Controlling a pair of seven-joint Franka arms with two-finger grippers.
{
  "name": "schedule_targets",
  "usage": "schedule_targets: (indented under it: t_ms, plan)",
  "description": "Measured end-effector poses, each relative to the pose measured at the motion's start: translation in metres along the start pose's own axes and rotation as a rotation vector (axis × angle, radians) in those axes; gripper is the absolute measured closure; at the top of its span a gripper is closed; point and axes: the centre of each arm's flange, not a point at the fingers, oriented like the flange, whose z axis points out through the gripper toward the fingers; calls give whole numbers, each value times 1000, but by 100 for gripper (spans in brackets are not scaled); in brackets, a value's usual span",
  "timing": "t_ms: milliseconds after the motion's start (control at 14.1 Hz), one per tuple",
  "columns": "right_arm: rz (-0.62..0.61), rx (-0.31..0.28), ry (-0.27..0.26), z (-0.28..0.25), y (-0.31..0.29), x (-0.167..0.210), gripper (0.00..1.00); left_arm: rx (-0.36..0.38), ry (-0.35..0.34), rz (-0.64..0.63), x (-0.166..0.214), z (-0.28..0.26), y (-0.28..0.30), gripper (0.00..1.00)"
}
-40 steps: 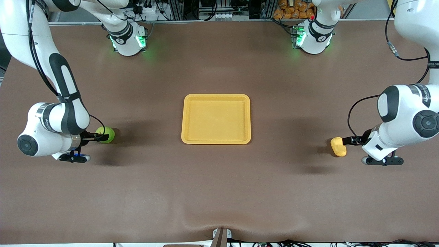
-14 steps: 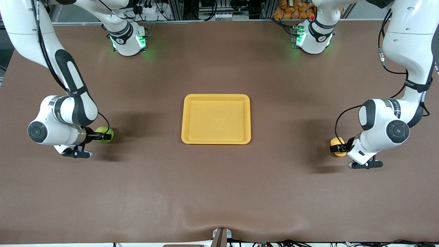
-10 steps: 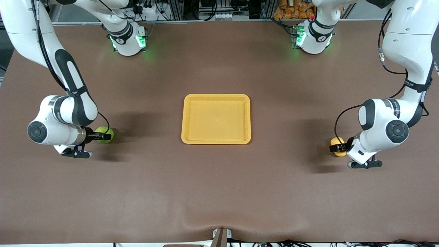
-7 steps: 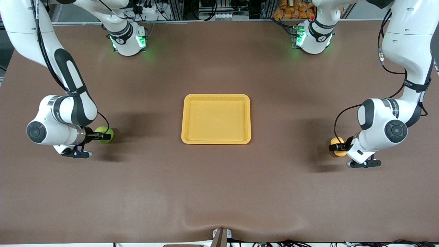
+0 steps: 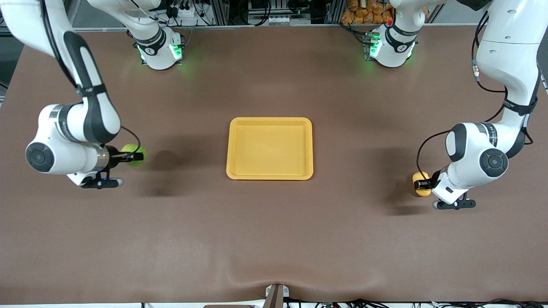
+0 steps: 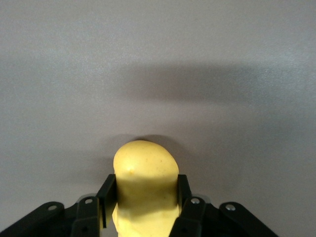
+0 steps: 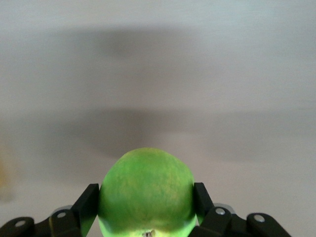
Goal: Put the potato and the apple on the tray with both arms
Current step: 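Lower and close the right gripper on the apple while the left grasps the potato, then carry the apple with the right gripper while the left gripper carries the potato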
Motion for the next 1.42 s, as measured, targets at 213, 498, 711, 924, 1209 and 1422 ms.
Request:
schedule_targets:
  t_ms: [213,498,711,924,1209,1422]
  plan:
    - [-70,83,7,-14,-64,-13,18,-4,11,8,2,-3,6,48]
    - [-36,163,-1,-5,-128,-20,18,-17,44,37,5,-28,26,48]
    - [38,146,5,1,-170,-27,18,-31,54,79,3,-54,54,48]
    - [130,132,1,4,-202,-35,18,-44,59,113,-1,-73,79,48]
    - [238,120,12,12,-243,-46,18,-68,14,92,-12,-87,126,48]
    - [236,108,19,31,-275,-52,18,-99,13,61,-21,-98,170,48]
